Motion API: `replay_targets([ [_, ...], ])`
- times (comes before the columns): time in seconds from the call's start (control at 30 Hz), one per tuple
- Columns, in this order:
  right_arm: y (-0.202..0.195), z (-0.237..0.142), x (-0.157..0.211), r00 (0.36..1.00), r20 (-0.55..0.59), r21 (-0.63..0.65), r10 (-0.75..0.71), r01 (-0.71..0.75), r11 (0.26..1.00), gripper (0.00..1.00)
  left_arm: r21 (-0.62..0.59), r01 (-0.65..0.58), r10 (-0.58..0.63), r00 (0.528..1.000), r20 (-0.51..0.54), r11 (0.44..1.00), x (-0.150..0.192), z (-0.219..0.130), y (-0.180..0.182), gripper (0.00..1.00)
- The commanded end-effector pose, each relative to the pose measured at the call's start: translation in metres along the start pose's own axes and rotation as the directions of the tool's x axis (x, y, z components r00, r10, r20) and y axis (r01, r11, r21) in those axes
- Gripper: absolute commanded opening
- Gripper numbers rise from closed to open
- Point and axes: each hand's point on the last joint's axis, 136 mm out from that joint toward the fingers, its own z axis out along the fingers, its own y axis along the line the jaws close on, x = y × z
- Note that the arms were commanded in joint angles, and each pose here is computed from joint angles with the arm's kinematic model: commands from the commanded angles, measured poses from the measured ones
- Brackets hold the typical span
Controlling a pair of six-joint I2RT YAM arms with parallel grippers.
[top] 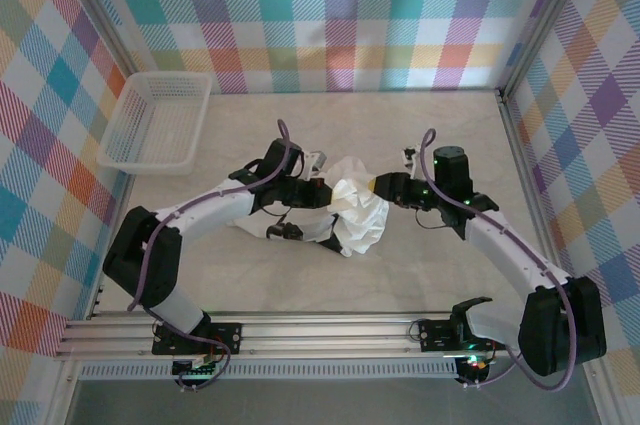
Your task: Fold the inside-out t-shirt
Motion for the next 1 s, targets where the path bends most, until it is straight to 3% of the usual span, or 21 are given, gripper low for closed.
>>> replay_targets([
  [0.0,-0.07,-0.032,0.004,0.991,0.073,0.36,0.112,-0.131,0.924,0.42,0.044,-0.005,0.005,1.0,-0.015,0.999,-0.001,0.025,-0.005,0.0],
  [0.13,-0.066,-0.054,0.01,0.994,0.084,0.396,0.067,-0.095,0.913,0.46,0.035,-0.015,0.017,0.998,-0.057,0.999,0.006,0.052,-0.009,0.0],
  [0.27,-0.06,-0.073,0.031,0.959,0.121,0.456,0.258,-0.284,0.843,0.43,0.04,-0.009,0.012,0.998,-0.066,0.999,0.009,0.066,-0.014,0.0],
  [0.37,-0.049,-0.06,0.056,0.925,0.084,0.457,0.372,-0.367,0.81,0.39,0.02,-0.004,0.005,0.998,-0.059,1.0,0.011,0.065,-0.01,0.0],
  [0.43,-0.044,-0.044,0.069,0.933,0.045,0.484,0.356,-0.332,0.809,0.4,0.016,-0.01,0.011,0.999,-0.053,1.0,0.01,0.062,-0.011,0.0],
  [0.5,-0.042,-0.026,0.075,0.961,-0.011,0.528,0.277,-0.23,0.818,0.42,0.015,-0.017,0.018,0.999,-0.048,1.0,0.007,0.058,-0.014,0.0],
  [0.6,-0.041,0.001,0.073,0.984,-0.135,0.578,0.116,-0.017,0.816,0.52,0.032,-0.029,0.03,0.998,-0.046,0.999,0.002,0.053,-0.023,0.0],
  [0.7,-0.046,0.015,0.054,0.976,-0.193,0.61,-0.101,0.2,0.766,0.63,0.051,-0.045,0.047,0.998,-0.04,0.998,-0.003,0.047,-0.033,0.0],
  [0.83,-0.041,0.024,0.025,0.904,-0.209,0.577,-0.374,0.423,0.699,0.66,0.07,-0.068,0.071,0.997,-0.041,0.995,-0.008,0.041,-0.042,0.0],
  [0.97,-0.037,0.033,0.009,0.813,-0.218,0.55,-0.54,0.56,0.62,0.68,0.087,-0.074,0.078,0.996,-0.04,0.993,-0.009,0.04,-0.047,0.0],
])
